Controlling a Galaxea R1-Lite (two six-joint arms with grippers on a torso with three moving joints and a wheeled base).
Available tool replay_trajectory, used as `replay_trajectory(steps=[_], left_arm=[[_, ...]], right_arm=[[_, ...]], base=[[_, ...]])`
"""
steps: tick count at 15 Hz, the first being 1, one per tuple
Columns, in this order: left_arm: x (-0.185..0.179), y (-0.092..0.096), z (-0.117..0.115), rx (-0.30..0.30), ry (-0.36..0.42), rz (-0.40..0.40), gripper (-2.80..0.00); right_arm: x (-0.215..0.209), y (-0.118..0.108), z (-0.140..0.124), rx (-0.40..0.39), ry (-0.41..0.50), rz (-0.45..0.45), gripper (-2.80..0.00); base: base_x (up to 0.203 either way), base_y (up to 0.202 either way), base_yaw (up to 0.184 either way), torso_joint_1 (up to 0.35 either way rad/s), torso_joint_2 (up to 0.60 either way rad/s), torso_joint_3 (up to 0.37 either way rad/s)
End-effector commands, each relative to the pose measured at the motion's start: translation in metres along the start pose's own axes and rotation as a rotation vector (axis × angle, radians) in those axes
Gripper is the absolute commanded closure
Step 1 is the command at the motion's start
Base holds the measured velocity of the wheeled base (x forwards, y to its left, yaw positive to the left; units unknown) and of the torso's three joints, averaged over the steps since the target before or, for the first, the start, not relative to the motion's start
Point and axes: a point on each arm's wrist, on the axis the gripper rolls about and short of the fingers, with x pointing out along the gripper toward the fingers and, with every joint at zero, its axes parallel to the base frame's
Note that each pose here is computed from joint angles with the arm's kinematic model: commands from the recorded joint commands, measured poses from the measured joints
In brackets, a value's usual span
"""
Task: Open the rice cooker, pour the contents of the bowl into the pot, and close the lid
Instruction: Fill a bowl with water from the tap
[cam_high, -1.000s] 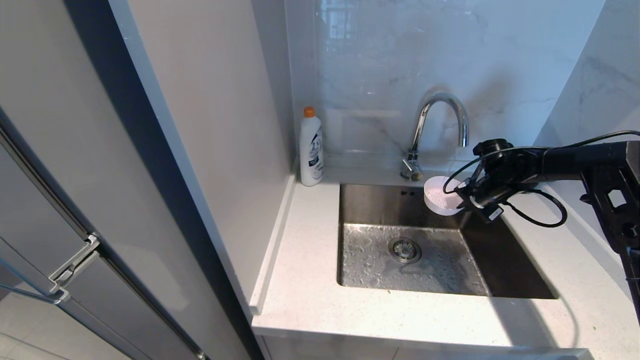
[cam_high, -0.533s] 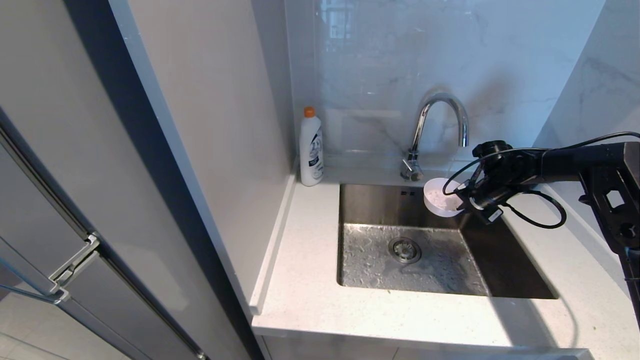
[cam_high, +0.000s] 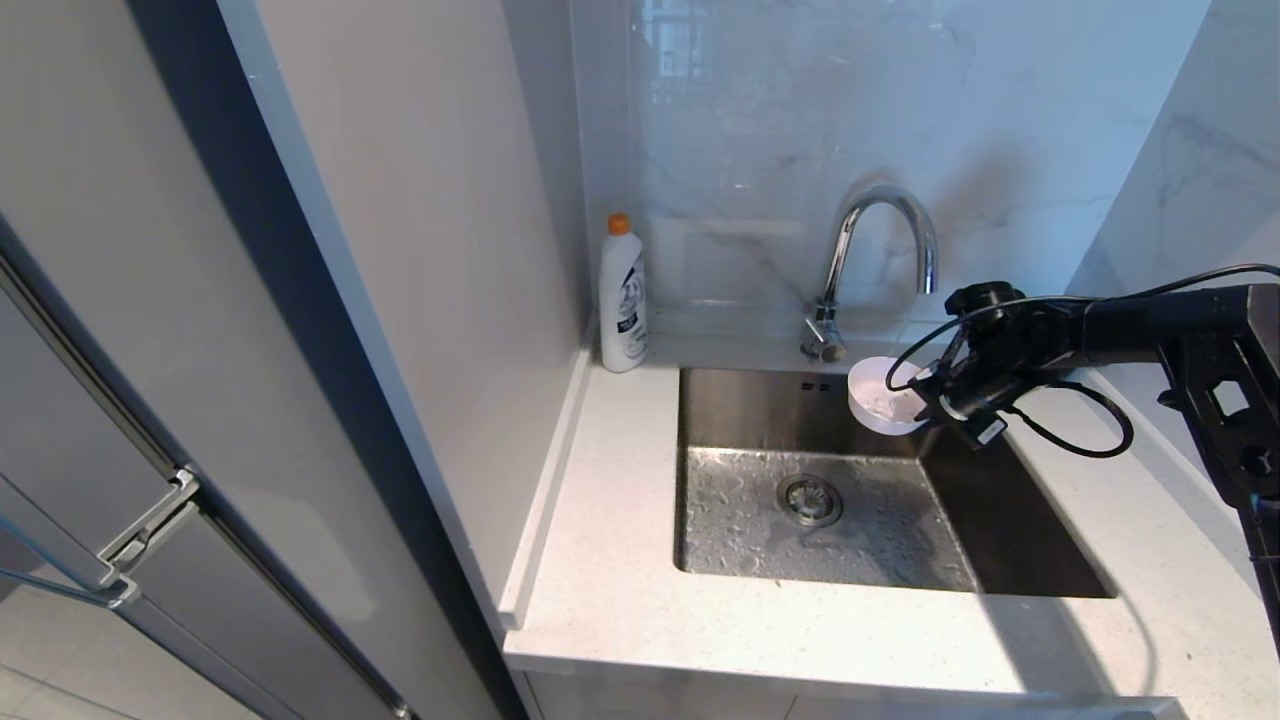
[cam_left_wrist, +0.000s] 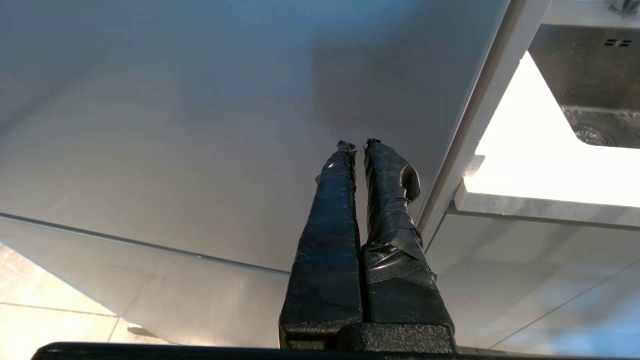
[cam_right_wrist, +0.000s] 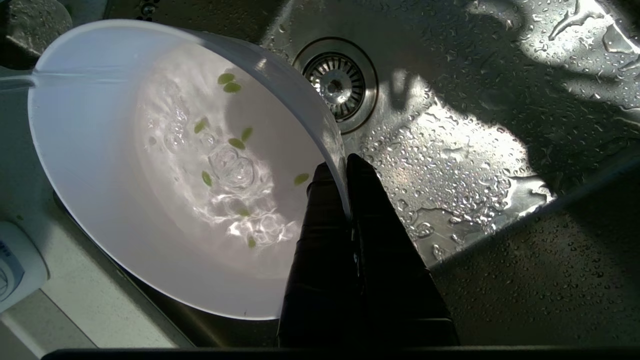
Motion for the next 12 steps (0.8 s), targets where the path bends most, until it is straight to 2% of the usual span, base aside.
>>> replay_trajectory(steps=[1, 12], left_arm=[[0.0001, 0.0000, 0.0000, 0.001, 0.001, -0.001, 0.00], [0.0001, 0.0000, 0.0000, 0.000, 0.001, 0.000, 0.00]], right_arm=[[0.0003, -0.0003, -0.0003, 0.004, 0.003, -0.002, 0.00], [0.0001, -0.0005, 0.0004, 0.006, 0.003, 0.000, 0.00]], base=[[0.000, 0.000, 0.000, 0.000, 0.00, 0.000], [0.000, 0.000, 0.000, 0.000, 0.00, 0.000]])
